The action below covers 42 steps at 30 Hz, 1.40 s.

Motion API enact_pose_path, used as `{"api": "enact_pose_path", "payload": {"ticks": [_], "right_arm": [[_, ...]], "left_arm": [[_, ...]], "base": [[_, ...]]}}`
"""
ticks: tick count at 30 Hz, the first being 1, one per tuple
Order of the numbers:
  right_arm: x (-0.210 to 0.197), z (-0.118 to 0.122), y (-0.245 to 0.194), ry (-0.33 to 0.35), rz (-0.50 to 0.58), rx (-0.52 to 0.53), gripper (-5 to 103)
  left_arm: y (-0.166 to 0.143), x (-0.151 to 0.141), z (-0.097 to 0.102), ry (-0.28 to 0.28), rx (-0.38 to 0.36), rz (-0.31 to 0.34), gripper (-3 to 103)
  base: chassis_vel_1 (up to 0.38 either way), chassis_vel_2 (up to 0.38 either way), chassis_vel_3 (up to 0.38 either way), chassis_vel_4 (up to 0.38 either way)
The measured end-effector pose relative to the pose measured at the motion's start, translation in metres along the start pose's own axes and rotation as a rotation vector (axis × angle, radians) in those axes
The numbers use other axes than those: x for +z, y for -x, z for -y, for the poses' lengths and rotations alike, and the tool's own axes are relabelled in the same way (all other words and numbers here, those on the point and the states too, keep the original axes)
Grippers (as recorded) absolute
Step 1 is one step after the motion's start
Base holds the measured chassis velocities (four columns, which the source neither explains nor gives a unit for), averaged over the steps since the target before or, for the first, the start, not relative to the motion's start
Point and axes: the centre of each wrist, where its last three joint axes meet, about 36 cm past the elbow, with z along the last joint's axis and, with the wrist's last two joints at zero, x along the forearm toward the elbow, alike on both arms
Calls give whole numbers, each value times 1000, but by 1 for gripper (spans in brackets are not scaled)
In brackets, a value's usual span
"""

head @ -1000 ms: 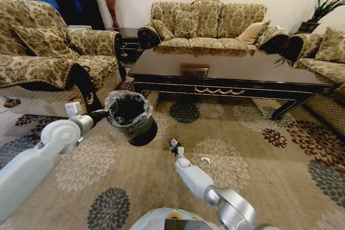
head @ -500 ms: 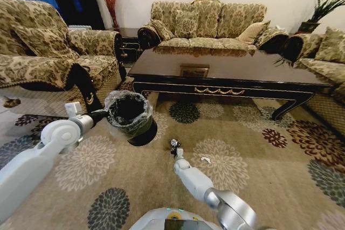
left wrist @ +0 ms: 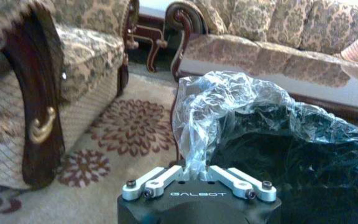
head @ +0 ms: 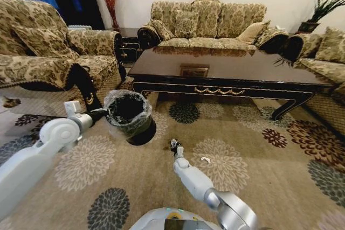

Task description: Move to the front of the table and pick up the trash from the floor, then place it into the trash bin.

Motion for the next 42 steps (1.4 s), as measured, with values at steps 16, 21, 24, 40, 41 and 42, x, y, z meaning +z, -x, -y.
{"api": "enact_pose_path", "payload": {"ticks": [16,21,24,40,41,42], "right_arm": [[7,18,7,4,-2,-68,91],[3,15,7,22,57,-121,100],[1,13,8,15,71,-142,100],[6,19,12,-58,-33,-121,100],[7,19,12,-60,-29,-135,100],[7,19,11,-63,-24,-148,100]], "left_arm": [[-5,-18,-6,18,-11,8,4],[-5,-15,-6,13,-11,7,4],[-6,-13,-5,11,-8,6,4],[-12,-10,4,16,3,4,4],[-12,-9,4,15,3,3,4],[-11,-8,5,15,4,0,4]], "base": [[0,0,0,0],[0,0,0,0],[0,0,0,0],[0,0,0,0],[0,0,0,0],[0,0,0,0]]}}
